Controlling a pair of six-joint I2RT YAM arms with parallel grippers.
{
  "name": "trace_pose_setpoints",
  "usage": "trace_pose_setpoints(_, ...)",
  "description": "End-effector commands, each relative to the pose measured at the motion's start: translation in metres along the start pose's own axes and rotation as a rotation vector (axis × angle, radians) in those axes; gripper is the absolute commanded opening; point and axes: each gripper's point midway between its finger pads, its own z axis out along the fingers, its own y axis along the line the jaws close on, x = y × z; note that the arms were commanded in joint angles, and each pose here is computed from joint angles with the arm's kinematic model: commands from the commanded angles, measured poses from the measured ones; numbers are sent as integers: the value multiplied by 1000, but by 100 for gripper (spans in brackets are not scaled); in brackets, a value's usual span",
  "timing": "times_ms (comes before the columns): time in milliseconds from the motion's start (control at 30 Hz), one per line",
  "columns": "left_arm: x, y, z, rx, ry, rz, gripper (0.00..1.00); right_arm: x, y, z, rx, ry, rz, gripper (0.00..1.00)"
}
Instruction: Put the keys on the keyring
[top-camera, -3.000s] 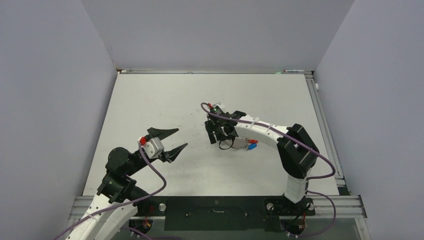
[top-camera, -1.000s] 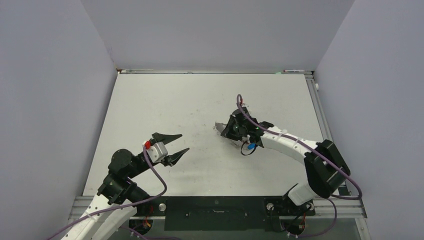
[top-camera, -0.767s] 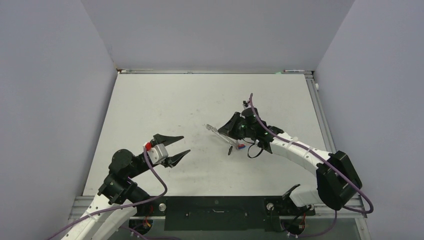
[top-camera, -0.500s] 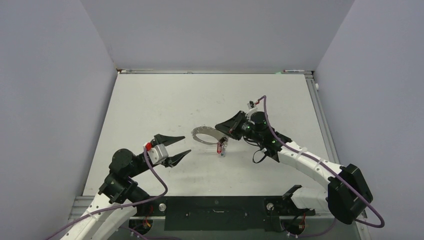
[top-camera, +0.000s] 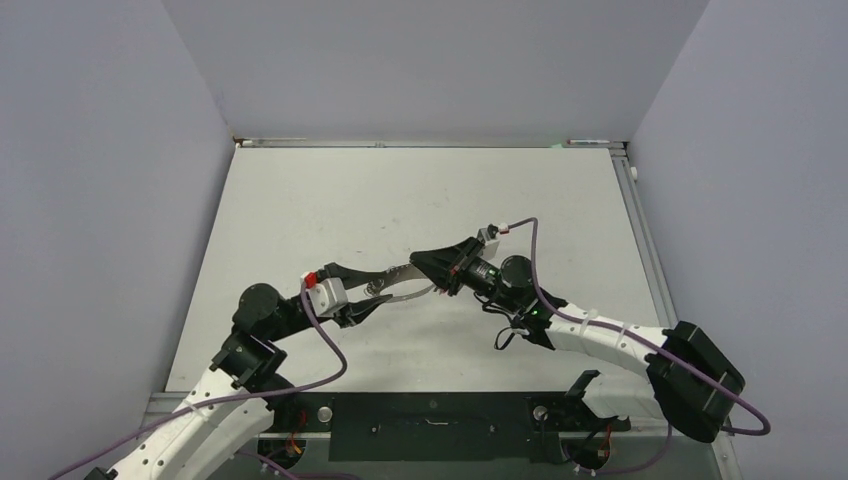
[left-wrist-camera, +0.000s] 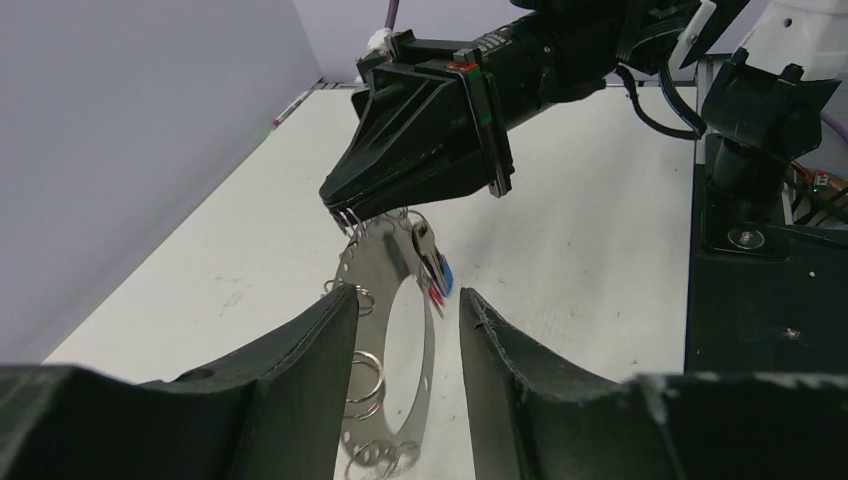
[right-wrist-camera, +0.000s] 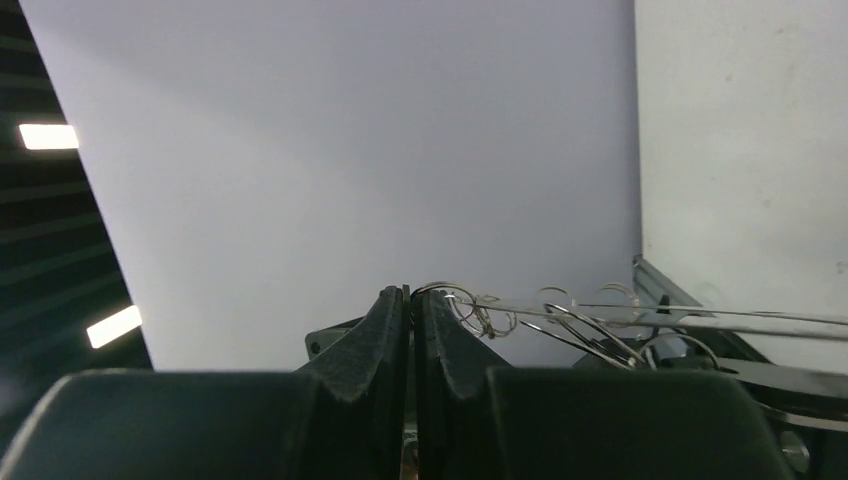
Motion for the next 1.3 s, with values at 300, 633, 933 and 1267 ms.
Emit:
trace_pose_setpoints(300,-18,12,14,-8,-41,32,33,37,73,3,-290,75,155,5)
trace_pose_setpoints(633,-20,27,21,-67,-59,22,28,50,75,4,-291,100,157,5)
trace_pose_setpoints(933,-33,34,18,-95,-132,20,27,55,68,7,-270,105,165,5)
trace_pose_setpoints(1267,-26,32,19,-79,-110,10,27,56,72,5,-293,105,169,5)
